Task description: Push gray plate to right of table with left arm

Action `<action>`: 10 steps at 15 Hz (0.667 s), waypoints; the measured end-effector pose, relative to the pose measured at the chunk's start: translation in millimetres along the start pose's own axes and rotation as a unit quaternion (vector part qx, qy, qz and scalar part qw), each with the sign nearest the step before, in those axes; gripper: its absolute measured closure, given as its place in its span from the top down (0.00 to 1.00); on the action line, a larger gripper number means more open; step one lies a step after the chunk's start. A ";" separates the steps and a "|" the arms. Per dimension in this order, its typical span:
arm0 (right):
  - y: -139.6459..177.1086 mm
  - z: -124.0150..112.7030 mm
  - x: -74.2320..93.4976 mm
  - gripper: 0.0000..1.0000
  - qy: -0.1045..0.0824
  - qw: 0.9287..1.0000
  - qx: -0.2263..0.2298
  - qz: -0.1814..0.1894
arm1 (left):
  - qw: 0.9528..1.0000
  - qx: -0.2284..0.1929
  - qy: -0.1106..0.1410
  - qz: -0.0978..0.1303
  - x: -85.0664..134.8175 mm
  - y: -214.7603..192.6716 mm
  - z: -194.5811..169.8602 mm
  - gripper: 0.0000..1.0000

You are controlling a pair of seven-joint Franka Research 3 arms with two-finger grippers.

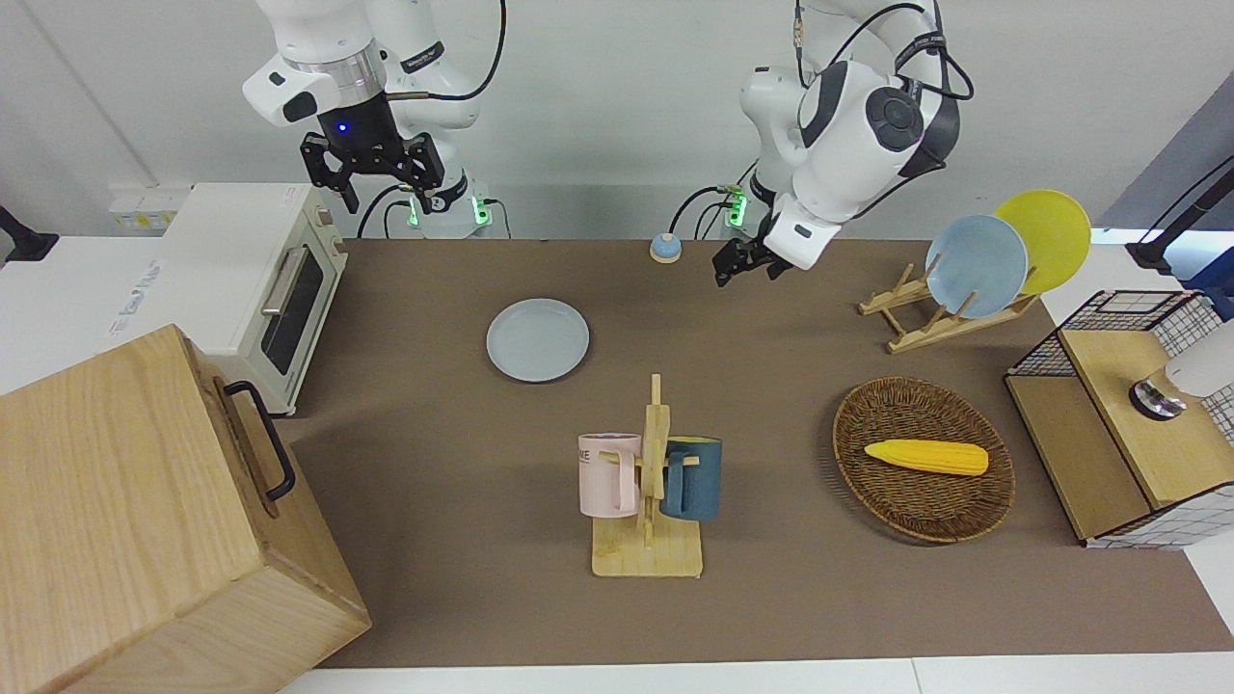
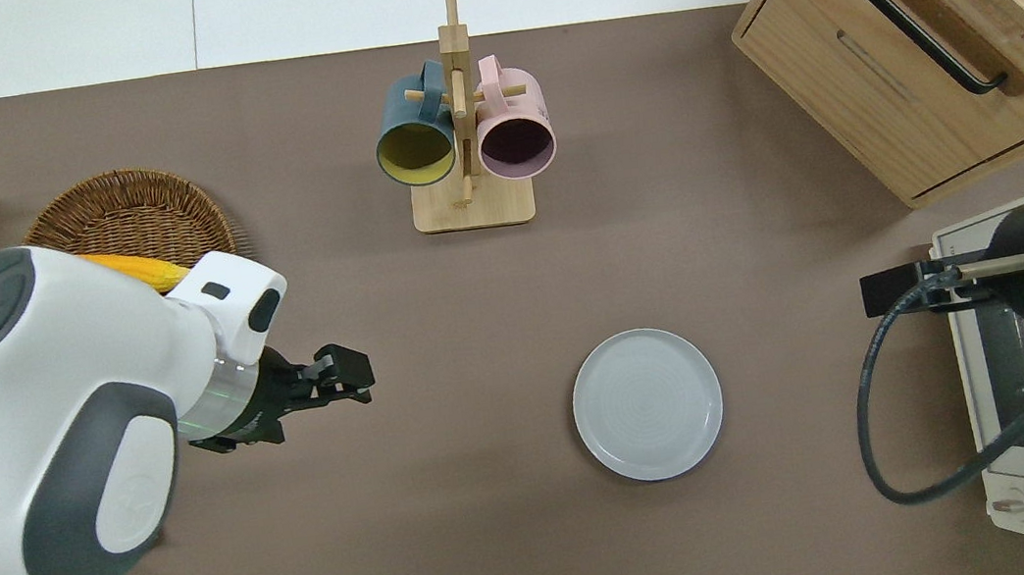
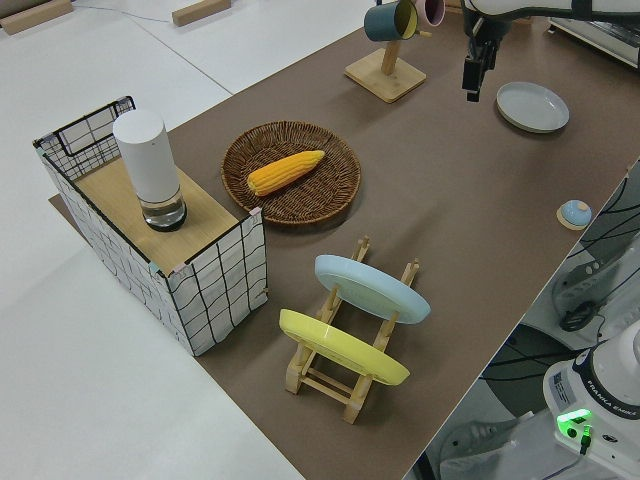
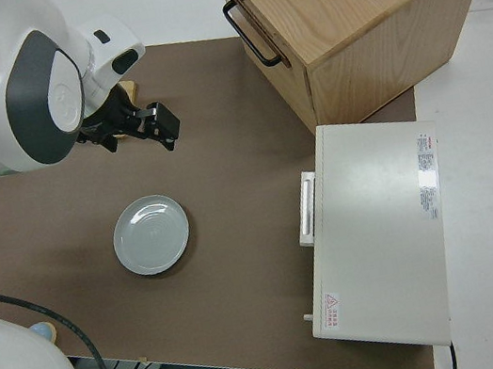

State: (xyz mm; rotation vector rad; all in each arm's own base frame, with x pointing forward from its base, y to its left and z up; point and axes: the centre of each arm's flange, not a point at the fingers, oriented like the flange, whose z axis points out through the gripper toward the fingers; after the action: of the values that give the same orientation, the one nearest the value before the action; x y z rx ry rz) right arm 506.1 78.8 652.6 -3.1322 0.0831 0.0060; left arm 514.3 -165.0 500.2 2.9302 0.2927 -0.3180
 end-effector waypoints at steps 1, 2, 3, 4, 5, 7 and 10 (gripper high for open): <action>0.0 0.0 0.0 1.00 0.000 1.000 0.000 0.000 | 1.000 0.020 0.014 0.019 5.8 -13.8 -8.1 1.00; 0.0 0.0 0.0 1.00 0.000 1.000 0.000 0.000 | 0.998 0.039 0.027 0.039 10.3 -27.7 -21.3 1.00; 0.0 0.0 0.0 1.00 0.000 1.000 0.000 0.000 | 0.997 0.045 0.031 0.047 11.4 -35.4 -29.8 1.00; 0.0 0.0 0.0 1.00 0.000 1.000 0.000 0.000 | 0.997 0.047 0.033 0.052 12.1 -43.7 -37.4 1.00; 0.0 0.0 0.0 1.00 0.000 1.000 0.000 0.000 | 0.997 0.047 0.035 0.052 13.1 -52.4 -43.9 1.00; 0.0 0.0 0.0 1.00 0.000 1.000 0.000 0.000 | 0.997 0.049 0.043 0.048 15.0 -66.7 -52.9 1.00; 0.0 0.0 0.0 1.00 0.000 1.000 0.000 0.000 | 0.995 0.062 0.055 0.046 15.8 -76.8 -62.6 1.00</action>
State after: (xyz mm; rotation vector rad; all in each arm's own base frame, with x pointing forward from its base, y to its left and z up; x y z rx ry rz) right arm 506.1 78.8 652.6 -3.1322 0.0831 0.0060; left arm 525.2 -75.7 544.8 3.0781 0.1582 -0.1676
